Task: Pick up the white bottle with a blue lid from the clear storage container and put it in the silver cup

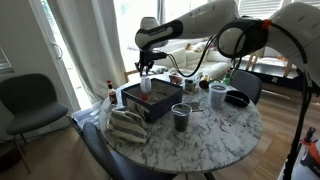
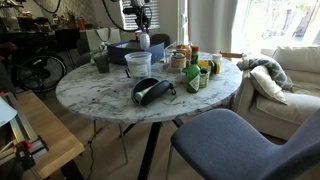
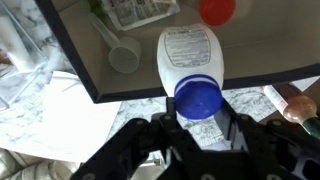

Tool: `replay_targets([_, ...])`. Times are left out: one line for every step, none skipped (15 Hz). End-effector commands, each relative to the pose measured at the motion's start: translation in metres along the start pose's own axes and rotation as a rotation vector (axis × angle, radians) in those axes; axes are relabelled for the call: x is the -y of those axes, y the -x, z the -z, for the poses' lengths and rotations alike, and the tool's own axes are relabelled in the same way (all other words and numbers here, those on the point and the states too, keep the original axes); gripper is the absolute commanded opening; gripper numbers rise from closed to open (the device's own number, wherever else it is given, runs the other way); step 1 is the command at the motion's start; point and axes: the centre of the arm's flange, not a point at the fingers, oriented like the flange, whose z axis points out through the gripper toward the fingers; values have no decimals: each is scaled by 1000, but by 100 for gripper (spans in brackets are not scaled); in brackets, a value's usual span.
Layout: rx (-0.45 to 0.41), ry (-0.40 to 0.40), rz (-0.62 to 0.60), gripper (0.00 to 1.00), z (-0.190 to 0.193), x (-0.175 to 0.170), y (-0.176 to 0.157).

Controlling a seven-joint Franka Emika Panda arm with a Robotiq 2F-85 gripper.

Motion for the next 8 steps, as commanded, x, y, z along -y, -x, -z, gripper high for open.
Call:
replay_targets([34,72,32,18,60,-22,6])
replay_targets([54,86,39,18,78,-38,10])
replay_targets([66,102,38,18,89,-47,12])
replay_targets([81,80,48,18,96,-55,19])
replay_targets([37,79,24,43,82,-38,-5])
replay_targets([45,82,29,43,92,-46,-4])
replay_targets([47,83,32,43,97,-52,-3])
replay_targets([51,83,33,43,98,-54,-2])
